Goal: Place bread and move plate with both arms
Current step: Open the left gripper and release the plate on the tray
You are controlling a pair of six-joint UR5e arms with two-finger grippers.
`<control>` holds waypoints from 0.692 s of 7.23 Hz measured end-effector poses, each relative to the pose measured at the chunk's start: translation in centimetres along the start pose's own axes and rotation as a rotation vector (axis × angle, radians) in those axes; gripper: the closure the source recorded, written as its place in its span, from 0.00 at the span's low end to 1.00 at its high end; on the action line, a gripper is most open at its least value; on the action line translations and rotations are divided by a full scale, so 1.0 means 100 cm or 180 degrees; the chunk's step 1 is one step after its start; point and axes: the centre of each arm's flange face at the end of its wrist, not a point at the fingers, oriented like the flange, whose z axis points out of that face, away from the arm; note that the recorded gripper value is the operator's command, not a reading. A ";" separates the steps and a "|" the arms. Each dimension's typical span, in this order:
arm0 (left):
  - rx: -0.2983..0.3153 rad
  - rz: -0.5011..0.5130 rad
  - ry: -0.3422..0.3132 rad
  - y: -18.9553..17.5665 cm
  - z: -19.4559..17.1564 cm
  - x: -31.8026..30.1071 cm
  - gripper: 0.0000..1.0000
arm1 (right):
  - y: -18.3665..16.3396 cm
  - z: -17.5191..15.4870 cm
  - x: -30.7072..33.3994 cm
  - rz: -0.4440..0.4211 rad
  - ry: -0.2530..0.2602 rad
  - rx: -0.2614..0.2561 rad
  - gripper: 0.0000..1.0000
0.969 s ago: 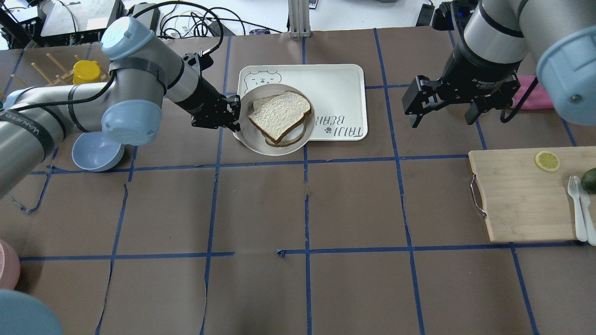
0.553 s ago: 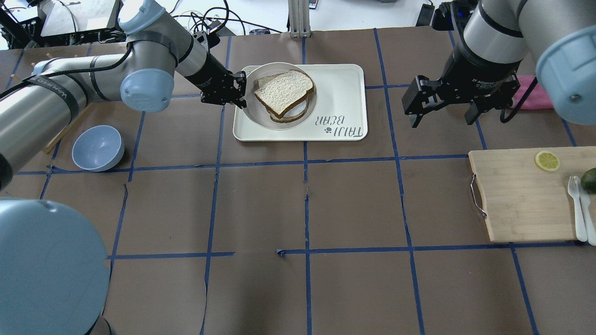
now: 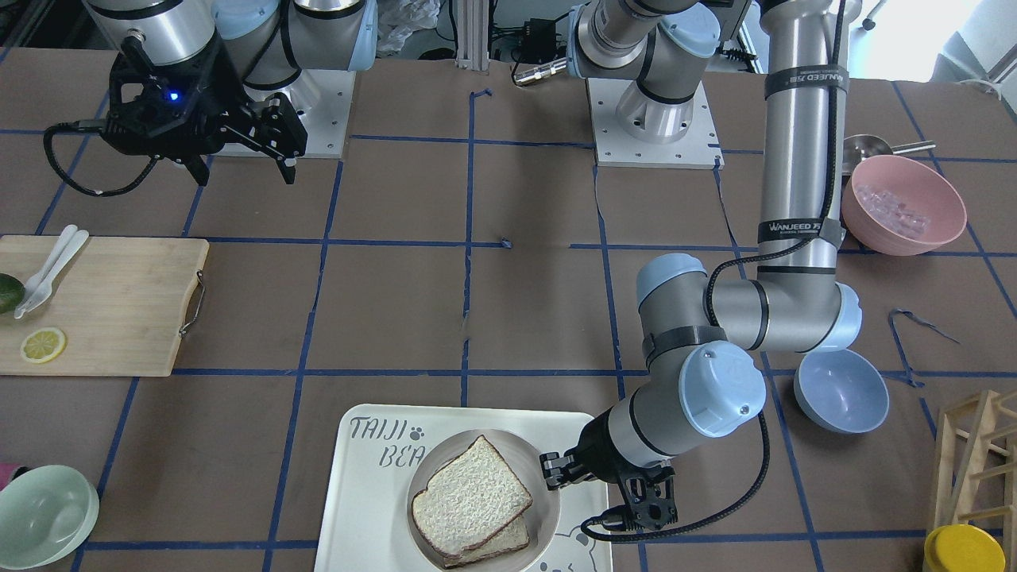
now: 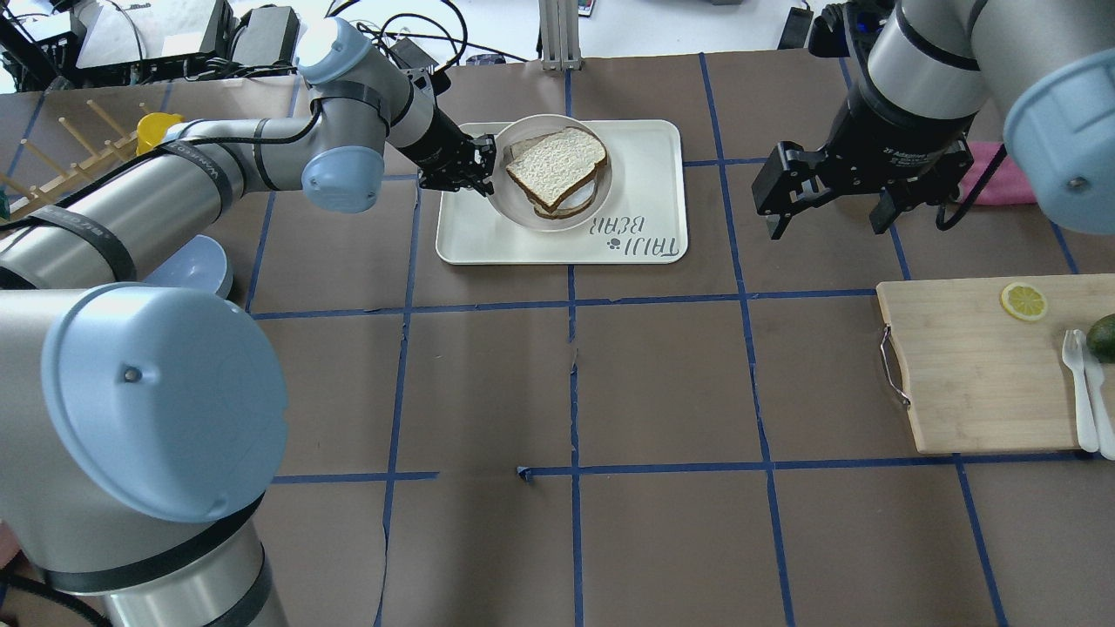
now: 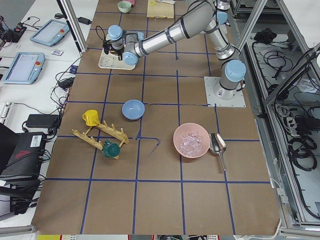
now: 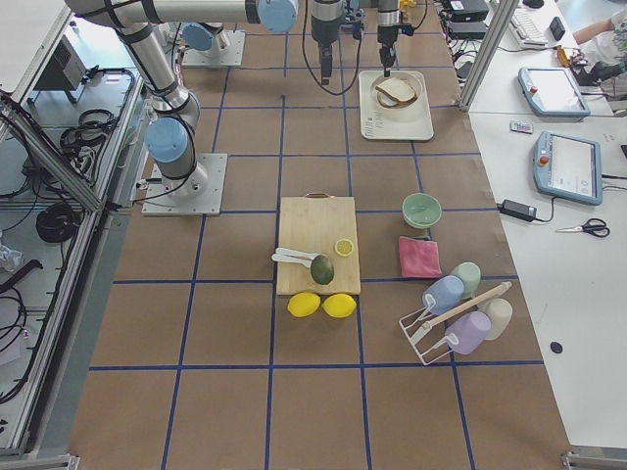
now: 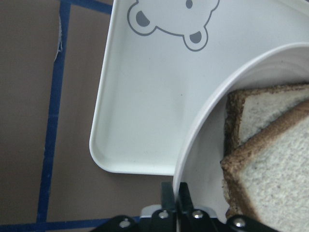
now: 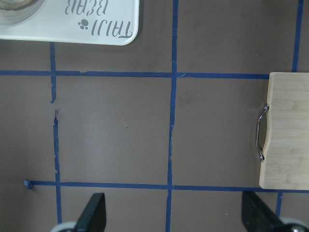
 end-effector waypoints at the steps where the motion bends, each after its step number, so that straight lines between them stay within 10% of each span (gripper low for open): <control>1: 0.0012 -0.0027 0.0004 -0.003 0.009 0.002 0.01 | 0.000 0.000 0.000 -0.0001 0.0001 -0.0002 0.00; 5: -0.0020 0.0029 -0.0031 0.015 -0.022 0.019 0.00 | 0.000 0.000 0.000 -0.0004 0.0007 -0.0002 0.00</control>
